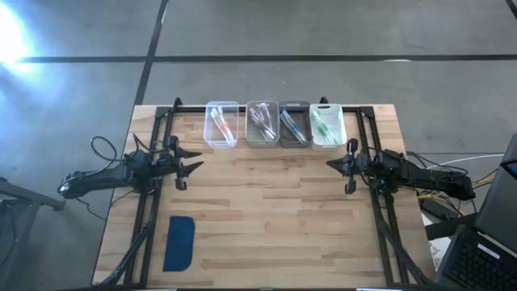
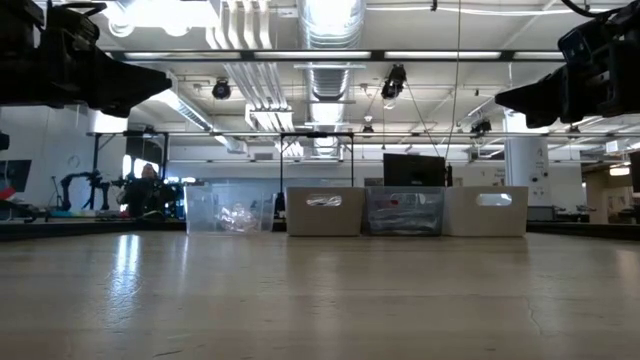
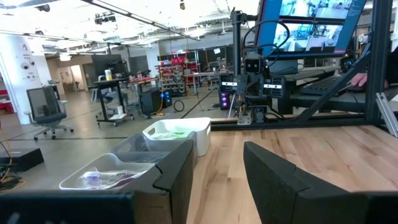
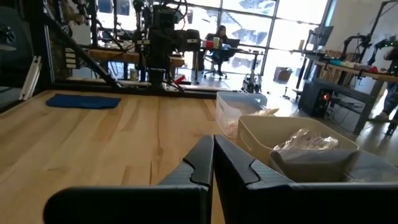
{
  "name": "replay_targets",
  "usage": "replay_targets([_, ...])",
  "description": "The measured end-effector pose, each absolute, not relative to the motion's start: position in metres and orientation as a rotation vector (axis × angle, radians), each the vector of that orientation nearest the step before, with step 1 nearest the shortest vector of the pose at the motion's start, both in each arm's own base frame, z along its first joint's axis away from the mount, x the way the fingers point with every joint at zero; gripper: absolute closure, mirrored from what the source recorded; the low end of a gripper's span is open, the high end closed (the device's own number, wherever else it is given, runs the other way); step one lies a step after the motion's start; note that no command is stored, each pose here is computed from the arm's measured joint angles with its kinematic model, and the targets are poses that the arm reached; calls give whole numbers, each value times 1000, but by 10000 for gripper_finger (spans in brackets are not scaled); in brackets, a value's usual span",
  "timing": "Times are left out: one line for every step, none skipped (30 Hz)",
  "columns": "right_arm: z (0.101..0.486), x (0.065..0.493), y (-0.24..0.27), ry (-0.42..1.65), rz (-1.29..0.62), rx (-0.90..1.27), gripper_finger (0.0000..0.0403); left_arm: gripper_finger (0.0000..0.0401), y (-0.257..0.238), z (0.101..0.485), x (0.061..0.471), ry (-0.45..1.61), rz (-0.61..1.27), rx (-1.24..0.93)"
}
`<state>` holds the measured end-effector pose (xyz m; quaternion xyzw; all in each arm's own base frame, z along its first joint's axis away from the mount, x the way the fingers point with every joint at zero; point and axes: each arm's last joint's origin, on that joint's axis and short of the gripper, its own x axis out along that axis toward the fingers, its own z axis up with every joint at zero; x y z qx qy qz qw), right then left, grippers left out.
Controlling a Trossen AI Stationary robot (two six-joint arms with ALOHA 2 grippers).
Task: Pick & Place Toothbrushes
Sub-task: Return to Home Position
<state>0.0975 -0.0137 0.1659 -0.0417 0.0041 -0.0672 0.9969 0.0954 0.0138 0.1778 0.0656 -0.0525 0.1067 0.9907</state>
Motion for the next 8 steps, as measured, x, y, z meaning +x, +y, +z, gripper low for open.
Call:
replay_targets([166,98,-14,8,-135,-82,394,254,14,178,95,-106,214,132])
replay_targets([166,98,-14,8,-135,-82,394,254,14,178,95,-106,214,132])
replay_targets([166,98,-14,8,-135,-83,394,254,14,178,95,-105,214,132])
replay_targets([166,98,-14,8,-135,-86,394,254,14,178,95,-106,214,132])
replay_targets([166,98,-14,8,-135,-86,394,254,14,178,95,-106,214,132])
replay_targets([166,98,-14,8,-135,-86,394,254,14,178,95,-106,214,132])
replay_targets([166,98,-14,8,-135,-82,394,254,14,178,95,-106,214,132])
replay_targets([166,98,-14,8,-135,-82,394,254,14,178,95,-106,214,132])
